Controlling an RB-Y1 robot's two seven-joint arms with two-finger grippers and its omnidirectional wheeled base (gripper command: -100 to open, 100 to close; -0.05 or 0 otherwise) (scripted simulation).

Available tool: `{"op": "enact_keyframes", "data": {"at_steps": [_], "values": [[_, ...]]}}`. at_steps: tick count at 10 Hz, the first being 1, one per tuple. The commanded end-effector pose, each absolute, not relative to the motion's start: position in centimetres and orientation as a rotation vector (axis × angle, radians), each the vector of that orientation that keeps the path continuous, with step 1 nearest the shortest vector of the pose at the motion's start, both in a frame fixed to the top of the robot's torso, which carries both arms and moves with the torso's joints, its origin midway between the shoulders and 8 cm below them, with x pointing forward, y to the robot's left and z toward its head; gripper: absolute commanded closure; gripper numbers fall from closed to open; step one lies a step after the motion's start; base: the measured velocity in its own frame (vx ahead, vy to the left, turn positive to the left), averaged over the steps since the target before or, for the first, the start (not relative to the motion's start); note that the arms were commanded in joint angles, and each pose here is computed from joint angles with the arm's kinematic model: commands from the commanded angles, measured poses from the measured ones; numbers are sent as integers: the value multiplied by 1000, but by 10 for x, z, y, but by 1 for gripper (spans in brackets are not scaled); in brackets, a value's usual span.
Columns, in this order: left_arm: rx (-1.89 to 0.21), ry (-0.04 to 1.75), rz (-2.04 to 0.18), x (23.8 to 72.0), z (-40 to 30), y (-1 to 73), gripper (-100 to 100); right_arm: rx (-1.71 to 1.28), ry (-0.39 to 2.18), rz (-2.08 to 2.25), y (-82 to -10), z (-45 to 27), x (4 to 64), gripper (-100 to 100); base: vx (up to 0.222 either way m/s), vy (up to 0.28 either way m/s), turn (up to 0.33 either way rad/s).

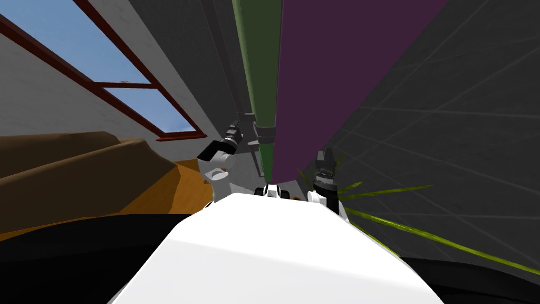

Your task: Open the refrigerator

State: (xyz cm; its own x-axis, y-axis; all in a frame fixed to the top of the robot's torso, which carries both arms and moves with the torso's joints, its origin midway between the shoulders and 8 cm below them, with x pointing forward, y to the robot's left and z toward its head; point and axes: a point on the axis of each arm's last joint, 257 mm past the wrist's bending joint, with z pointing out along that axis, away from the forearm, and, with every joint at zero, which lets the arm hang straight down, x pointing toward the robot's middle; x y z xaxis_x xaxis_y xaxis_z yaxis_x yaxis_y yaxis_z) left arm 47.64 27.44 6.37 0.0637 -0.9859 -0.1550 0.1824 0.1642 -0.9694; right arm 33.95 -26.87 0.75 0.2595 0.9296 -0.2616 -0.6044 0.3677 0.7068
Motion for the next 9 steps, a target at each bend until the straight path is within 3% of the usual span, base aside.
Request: {"op": "enact_keyframes", "data": {"at_steps": [1, 9], "values": [[-1003, 1092, -1180, 469, 76, 266, -100, 528, 732, 1107, -269, 7, 340, 0, 26, -67, 111], [-1022, 1006, -1293, 445, 113, 251, -100, 528, 732, 1107, -269, 7, 340, 0, 24, -30, 38]]}}
